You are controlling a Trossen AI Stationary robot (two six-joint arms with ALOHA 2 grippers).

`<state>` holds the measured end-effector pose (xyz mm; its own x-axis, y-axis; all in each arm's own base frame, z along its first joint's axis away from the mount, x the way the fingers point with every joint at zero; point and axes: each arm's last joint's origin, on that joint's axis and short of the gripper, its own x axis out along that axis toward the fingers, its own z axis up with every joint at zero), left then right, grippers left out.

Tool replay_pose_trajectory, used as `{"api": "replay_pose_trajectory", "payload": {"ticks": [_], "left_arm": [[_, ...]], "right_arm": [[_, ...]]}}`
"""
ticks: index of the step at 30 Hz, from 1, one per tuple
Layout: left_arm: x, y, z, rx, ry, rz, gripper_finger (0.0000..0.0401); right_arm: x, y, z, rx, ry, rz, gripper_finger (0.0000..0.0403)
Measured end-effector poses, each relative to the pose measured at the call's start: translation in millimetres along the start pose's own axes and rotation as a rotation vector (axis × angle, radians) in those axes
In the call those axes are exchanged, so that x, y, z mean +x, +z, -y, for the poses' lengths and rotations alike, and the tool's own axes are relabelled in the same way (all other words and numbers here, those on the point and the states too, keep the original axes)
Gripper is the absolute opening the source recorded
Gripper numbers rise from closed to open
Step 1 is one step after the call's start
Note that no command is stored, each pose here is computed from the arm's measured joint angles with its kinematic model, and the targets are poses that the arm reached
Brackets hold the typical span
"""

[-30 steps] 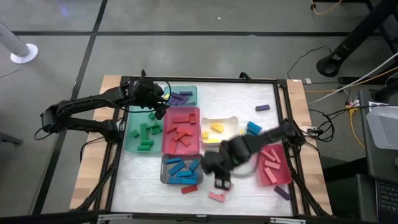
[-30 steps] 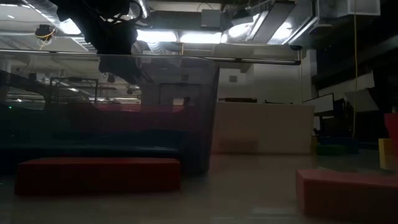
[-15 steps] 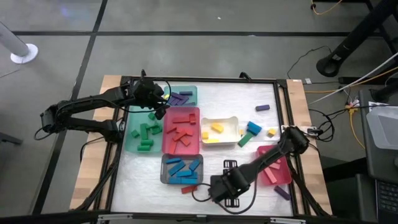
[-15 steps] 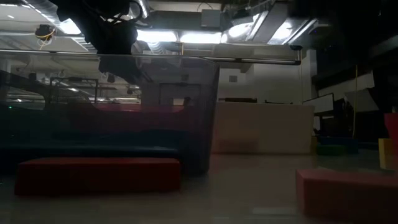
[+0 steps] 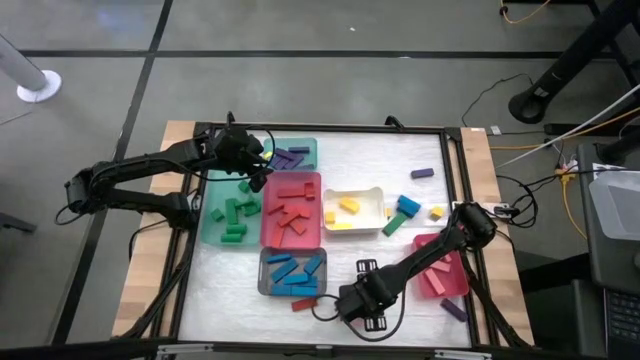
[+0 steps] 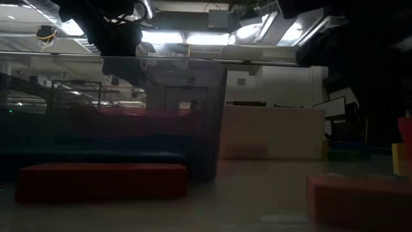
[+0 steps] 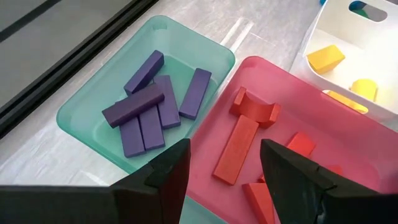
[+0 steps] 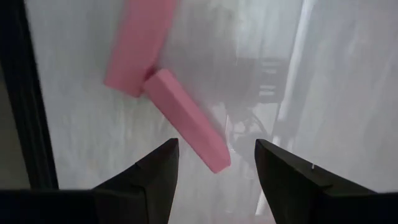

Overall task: Sort blocks
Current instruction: Put the pink block into the bottom pink bin

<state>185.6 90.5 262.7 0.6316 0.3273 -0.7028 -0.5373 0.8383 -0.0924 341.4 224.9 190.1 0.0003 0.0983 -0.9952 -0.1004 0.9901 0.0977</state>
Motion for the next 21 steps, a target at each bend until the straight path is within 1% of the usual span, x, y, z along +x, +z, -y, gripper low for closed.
{"api": "replay_pose_trajectory", "payload": {"ticks": [6,12,16,18,21], "left_arm": [[0.0,0.0,-0.1,0.000,0.000,0.000,0.0182],[0.0,0.0,0.0,0.000,0.000,0.000,0.0182],[0.0,0.0,0.0,0.000,0.000,0.000,0.0182],[0.0,0.0,-0.1,0.000,0.000,0.000,0.0182],[0.0,0.0,0.0,0.000,0.000,0.000,0.0182]], "right_arm": [[11.9,-1.0,0.2,-0.091,0.048,0.002,0.0209],[26.0,-5.4,4.5,-0.094,0.038,-0.009,0.0209],[33.9,-10.5,7.7,-0.086,0.027,-0.044,0.0206],[35.4,-11.6,8.3,-0.081,0.025,-0.054,0.0194],[35.5,-11.5,8.5,-0.080,0.019,-0.050,0.0157]]}}
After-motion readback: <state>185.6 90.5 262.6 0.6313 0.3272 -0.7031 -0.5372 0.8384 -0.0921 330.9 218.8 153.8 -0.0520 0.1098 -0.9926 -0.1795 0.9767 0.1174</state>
